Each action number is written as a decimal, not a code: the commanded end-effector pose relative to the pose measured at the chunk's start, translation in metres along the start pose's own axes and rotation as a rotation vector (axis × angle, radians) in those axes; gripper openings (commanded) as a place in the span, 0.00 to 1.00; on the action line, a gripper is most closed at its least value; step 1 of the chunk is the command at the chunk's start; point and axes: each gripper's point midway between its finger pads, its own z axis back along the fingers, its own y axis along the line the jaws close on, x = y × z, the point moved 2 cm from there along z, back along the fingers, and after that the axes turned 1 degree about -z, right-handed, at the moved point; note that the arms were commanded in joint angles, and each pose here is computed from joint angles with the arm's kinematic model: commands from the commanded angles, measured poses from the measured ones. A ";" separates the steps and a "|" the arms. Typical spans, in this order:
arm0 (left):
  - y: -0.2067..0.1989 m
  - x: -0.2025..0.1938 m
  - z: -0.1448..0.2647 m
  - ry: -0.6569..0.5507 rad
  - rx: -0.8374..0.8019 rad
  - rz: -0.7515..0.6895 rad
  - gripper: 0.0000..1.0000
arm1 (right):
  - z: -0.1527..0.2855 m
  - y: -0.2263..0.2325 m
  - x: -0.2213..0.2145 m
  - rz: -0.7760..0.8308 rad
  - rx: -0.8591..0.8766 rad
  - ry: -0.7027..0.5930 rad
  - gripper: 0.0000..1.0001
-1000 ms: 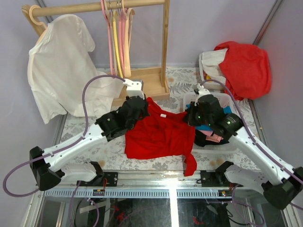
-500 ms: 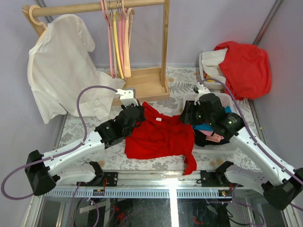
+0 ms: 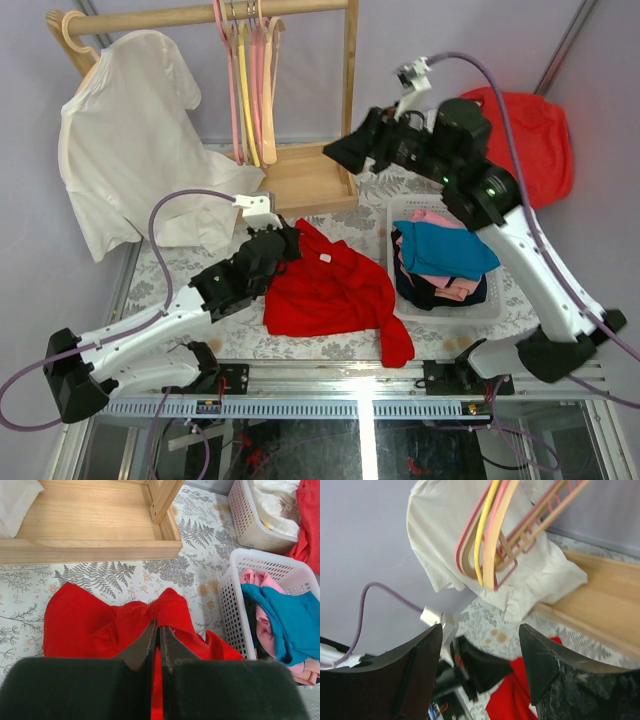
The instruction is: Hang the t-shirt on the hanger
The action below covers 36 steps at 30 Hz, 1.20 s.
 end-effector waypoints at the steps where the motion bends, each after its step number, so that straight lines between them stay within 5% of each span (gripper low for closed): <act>1: -0.005 0.013 0.005 -0.054 -0.028 0.074 0.00 | -0.042 0.016 0.025 0.048 0.164 -0.043 0.70; 23: 0.004 0.024 0.027 -0.048 -0.038 0.077 0.00 | -0.159 0.010 0.052 0.016 0.378 -0.122 0.67; 36: 0.001 0.031 0.029 -0.054 -0.045 0.060 0.00 | -0.181 -0.006 0.032 -0.029 0.378 -0.081 0.37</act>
